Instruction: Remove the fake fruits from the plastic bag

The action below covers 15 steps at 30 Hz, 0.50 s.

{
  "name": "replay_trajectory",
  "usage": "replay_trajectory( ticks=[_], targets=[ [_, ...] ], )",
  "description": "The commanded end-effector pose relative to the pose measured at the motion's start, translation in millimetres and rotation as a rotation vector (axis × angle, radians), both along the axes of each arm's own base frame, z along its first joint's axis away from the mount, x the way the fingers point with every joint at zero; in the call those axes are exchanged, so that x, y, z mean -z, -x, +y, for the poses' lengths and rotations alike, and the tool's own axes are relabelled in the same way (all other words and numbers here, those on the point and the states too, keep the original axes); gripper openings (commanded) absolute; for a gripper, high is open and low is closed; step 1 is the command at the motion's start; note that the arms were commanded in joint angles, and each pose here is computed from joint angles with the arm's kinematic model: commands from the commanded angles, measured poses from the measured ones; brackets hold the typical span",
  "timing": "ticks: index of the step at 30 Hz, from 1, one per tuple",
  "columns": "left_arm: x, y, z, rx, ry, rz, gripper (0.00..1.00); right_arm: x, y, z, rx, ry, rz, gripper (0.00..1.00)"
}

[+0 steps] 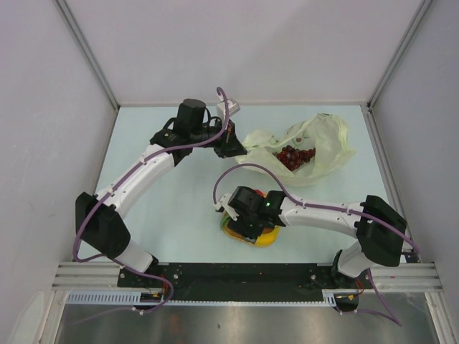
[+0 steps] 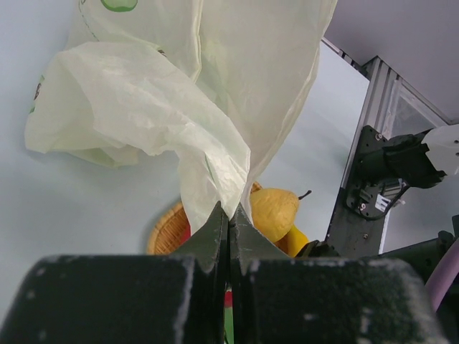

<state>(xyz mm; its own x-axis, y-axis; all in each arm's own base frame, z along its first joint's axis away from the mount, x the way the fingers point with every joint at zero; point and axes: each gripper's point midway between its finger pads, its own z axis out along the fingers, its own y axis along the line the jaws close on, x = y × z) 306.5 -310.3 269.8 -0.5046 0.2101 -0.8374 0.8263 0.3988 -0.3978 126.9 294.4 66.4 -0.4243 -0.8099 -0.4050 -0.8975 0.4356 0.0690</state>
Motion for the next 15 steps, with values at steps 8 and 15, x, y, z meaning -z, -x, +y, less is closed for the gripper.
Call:
replay_trajectory(
  ticks=[8,15],
  targets=[
    [-11,3,0,0.014,0.03,-0.015,0.0,-35,5,-10,-0.082,-0.005,-0.033,0.76],
    [-21,7,3,0.026,0.022,-0.047,0.0,-98,7,-21,-0.202,-0.14,-0.065,0.75]
  ],
)
